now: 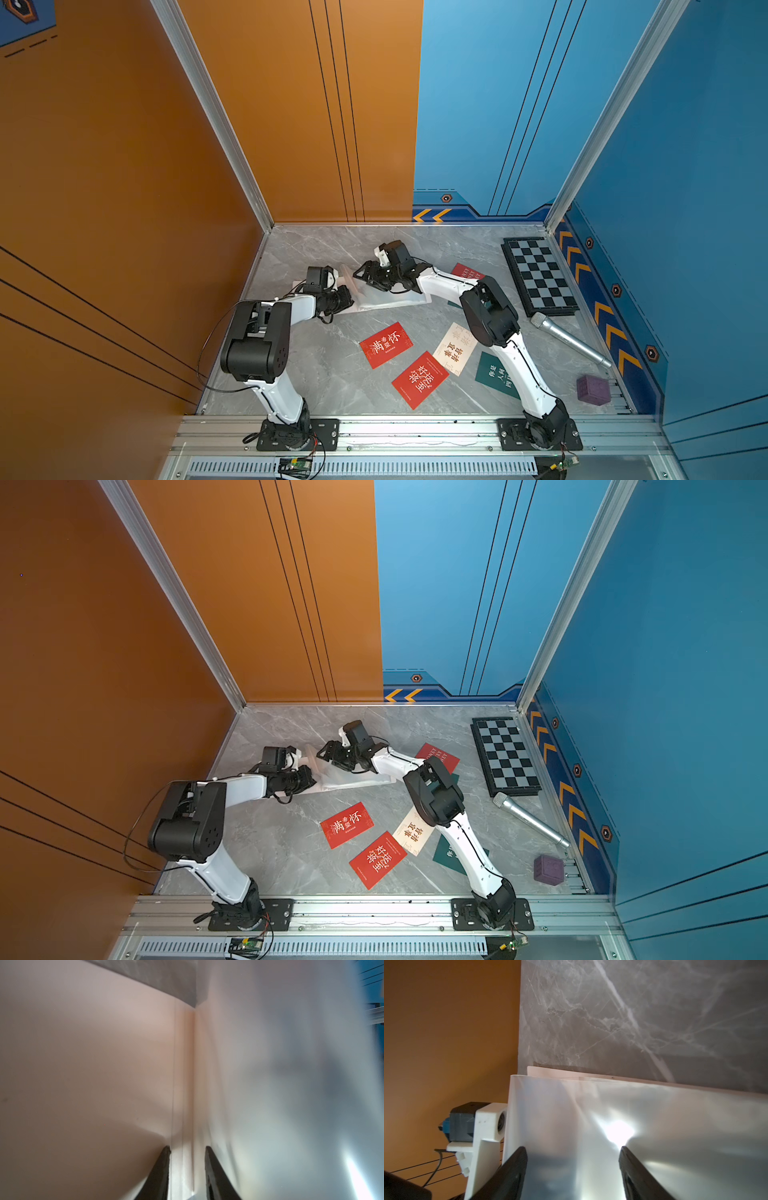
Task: Place the photos into the photo albums
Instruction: Turn the page of the photo album at the center of the board.
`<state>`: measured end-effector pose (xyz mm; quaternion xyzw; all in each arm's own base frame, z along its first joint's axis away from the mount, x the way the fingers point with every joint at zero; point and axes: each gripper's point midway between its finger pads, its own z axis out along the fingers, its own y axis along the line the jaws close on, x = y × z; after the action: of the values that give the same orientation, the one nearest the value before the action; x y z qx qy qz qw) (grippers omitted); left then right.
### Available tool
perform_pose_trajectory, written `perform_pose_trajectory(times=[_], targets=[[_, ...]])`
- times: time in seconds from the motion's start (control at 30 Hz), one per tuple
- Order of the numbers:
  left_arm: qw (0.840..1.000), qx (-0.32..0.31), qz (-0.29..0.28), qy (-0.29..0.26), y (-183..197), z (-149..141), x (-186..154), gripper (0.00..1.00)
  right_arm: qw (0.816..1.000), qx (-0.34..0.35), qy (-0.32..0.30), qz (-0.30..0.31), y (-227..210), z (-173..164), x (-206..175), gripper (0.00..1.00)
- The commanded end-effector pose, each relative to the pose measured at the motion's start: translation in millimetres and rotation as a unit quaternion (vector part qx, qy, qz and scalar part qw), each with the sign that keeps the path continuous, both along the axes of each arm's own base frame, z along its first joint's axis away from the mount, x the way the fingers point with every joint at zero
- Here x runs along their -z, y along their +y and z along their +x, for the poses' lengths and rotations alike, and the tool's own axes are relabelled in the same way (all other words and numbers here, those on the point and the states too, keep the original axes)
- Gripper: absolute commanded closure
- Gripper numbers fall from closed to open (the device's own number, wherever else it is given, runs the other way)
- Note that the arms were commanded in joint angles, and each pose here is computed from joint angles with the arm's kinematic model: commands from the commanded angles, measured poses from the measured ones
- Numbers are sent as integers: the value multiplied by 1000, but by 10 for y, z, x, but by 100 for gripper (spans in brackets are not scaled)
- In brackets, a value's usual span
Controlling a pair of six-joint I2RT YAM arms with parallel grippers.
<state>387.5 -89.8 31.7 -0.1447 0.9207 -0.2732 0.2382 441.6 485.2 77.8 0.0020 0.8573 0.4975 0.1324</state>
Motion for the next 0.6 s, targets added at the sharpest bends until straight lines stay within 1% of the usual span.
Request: perform_pose_trajectory(times=[0.0, 0.07, 0.13, 0.23, 0.3, 0.37, 0.47, 0.57], targets=[[999, -36, 15, 23, 217, -176, 30, 69, 997, -36, 35, 56, 302, -250, -86, 28], [998, -54, 10, 12, 307, -191, -71, 68, 997, -37, 33, 59, 350, -259, -141, 28], [996, -85, -2, -1, 433, -189, -206, 68, 997, -40, 32, 58, 413, -267, -187, 28], [989, -144, -32, -28, 619, -199, -428, 68, 998, -52, 23, 36, 516, -326, -207, 28], [982, -175, -55, -51, 721, -226, -654, 68, 998, -61, 16, 22, 615, -381, -199, 28], [975, -200, -65, -78, 812, -276, -909, 68, 997, -68, 16, 24, 727, -422, -195, 28], [965, -227, -48, -121, 921, -413, -1323, 69, 997, -73, 23, 24, 856, -470, -105, 28], [959, -233, -33, -159, 952, -551, -1701, 70, 996, -80, 25, 29, 939, -509, -86, 28]])
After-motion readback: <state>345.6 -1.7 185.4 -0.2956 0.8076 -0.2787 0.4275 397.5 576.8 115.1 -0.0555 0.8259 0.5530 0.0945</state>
